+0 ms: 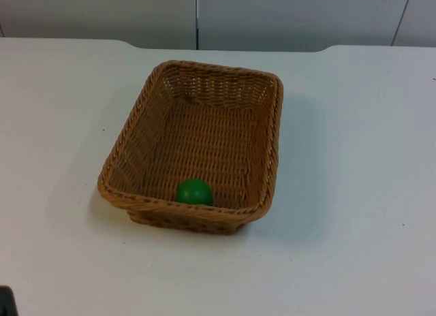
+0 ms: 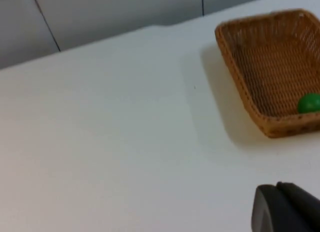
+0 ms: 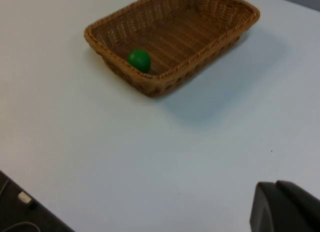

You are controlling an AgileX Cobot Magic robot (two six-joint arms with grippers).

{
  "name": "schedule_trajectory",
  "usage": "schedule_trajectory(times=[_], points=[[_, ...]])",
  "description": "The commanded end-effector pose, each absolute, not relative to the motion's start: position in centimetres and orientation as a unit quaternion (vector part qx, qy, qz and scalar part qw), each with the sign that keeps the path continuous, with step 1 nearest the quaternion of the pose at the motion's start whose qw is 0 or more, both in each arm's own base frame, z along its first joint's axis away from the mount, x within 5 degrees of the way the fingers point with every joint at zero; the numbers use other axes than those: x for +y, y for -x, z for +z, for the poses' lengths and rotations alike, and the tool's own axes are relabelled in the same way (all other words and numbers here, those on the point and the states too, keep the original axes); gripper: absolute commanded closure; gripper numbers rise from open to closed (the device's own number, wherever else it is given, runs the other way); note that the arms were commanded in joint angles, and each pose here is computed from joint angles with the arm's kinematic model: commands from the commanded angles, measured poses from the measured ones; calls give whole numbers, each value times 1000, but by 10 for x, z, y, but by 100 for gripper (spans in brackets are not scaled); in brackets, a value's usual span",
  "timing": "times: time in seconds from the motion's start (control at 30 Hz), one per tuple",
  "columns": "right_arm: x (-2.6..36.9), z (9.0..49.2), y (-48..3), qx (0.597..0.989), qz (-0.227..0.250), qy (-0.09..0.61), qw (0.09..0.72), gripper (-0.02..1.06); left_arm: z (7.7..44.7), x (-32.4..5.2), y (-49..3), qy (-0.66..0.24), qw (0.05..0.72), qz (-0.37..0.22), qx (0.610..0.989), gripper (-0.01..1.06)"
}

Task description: Pick up the basket with the left hand and place the ball into the basket with the right hand.

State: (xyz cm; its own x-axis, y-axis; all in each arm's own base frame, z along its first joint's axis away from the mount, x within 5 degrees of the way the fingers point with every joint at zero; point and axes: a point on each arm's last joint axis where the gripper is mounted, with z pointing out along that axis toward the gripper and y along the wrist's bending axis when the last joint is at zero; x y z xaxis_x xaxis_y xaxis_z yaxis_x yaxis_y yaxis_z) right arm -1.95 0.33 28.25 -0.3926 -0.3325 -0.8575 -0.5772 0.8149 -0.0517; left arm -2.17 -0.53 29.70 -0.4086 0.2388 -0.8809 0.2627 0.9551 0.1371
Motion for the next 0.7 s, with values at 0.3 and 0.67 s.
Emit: schedule_trajectory(times=[0.3, 0.67], points=[[0, 282, 17, 825, 105, 270, 486, 105, 285, -6, 14, -148, 516, -19, 844, 105], [1, 282, 15, 821, 106, 266, 494, 105, 280, -6, 8, -133, 519, -22, 844, 105]])
